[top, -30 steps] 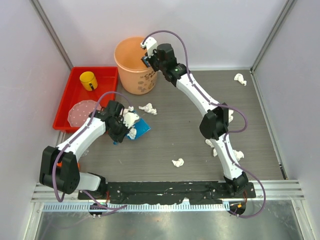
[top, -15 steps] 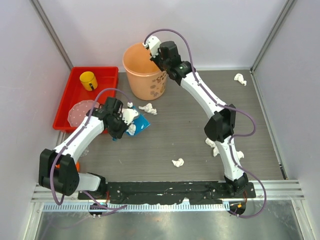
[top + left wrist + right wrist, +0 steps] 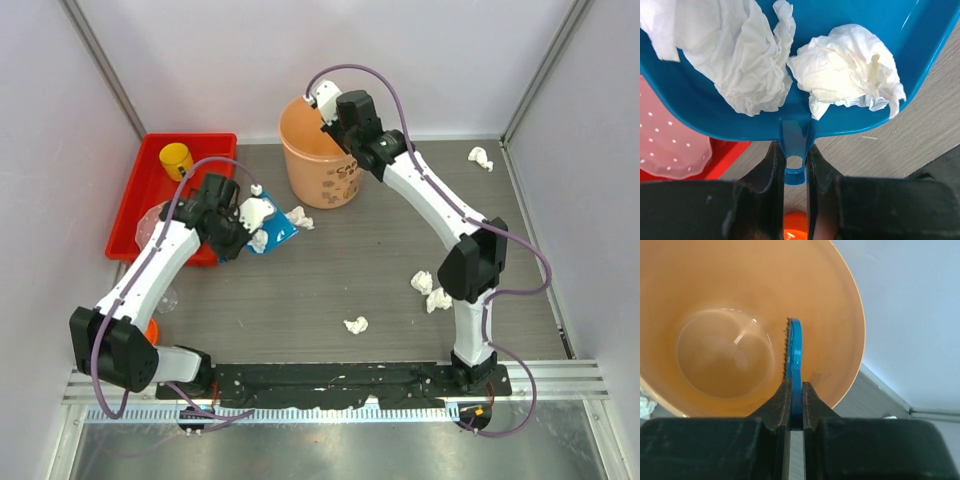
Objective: Sweep away the paper scraps from the table
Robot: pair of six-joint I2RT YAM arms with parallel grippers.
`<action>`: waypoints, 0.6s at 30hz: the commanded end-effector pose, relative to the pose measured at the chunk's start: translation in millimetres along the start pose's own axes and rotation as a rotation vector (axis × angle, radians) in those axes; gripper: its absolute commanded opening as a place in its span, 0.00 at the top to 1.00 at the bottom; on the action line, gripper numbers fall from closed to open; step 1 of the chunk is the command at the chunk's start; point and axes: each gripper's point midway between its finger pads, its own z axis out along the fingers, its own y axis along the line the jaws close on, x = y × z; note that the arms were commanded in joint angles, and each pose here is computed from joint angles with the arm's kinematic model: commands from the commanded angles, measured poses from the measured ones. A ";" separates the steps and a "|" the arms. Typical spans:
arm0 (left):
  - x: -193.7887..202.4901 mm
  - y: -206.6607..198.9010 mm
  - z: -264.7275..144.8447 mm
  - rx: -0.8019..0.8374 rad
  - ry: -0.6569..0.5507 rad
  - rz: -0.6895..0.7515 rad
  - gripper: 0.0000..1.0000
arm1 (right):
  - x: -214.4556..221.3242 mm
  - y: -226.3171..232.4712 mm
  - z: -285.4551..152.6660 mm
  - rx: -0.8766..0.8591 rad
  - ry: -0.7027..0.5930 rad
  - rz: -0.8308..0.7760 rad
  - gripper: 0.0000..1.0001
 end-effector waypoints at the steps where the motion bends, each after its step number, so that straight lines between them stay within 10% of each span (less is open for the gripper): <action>1: -10.0 6.9 -34.6 -0.035 -0.022 0.003 1.00 | -15.9 -34.4 -43.9 0.094 -0.064 0.044 0.99; 18: -115.5 87.4 -106.5 -0.237 -0.123 -0.019 1.00 | -60.4 -66.5 -117.4 0.125 -0.261 0.260 0.99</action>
